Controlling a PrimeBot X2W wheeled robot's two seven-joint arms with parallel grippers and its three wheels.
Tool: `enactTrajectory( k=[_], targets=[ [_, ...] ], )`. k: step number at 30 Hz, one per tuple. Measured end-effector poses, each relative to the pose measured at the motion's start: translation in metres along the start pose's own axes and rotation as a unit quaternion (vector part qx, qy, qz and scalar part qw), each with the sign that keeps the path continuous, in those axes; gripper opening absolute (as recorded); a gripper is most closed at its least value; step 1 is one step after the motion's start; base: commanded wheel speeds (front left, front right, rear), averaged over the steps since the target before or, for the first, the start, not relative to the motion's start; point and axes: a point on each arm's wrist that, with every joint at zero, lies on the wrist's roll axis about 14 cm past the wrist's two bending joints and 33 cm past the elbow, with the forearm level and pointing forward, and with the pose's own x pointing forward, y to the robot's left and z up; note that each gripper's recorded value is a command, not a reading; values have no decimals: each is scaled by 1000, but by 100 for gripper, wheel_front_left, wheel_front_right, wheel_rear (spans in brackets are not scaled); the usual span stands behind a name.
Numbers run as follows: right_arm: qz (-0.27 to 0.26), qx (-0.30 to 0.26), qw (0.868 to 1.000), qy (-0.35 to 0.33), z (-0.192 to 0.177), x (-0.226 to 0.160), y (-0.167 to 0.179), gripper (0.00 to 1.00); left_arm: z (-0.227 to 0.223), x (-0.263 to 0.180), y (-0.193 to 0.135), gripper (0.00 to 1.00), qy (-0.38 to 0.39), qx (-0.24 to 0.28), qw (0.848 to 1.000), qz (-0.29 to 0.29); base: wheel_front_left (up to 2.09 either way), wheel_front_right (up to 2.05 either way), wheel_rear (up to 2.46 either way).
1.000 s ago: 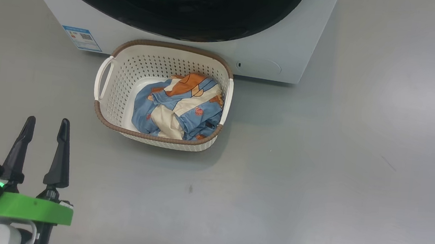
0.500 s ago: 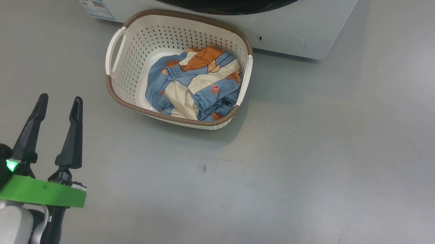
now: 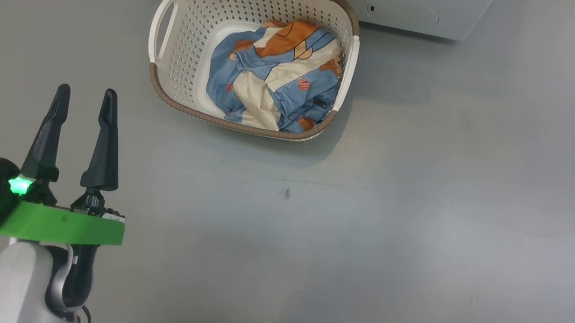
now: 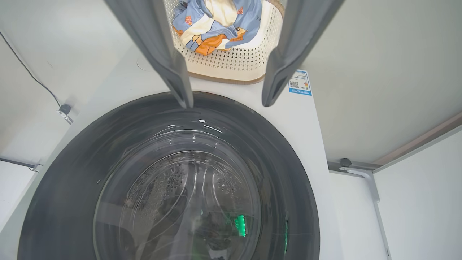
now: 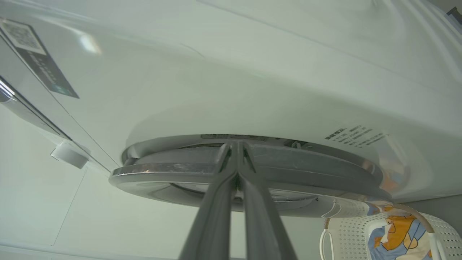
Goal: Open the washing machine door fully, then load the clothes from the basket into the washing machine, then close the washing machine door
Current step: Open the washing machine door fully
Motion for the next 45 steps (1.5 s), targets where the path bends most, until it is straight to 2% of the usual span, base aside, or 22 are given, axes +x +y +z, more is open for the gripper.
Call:
enactTrajectory(
  k=[14,34,45],
  targets=[
    [-18,10,999,27,-23,31,-34,0,-18,11,6,100,17,-7,1000,10,0,0,0],
    [-21,19,998,49,-42,61,-42,0,-21,15,13,100,18,-9,999,25,0,0,0],
    [-20,19,994,109,-60,56,-41,0,-12,17,12,100,7,-6,1000,23,0,0,0]
  ],
)
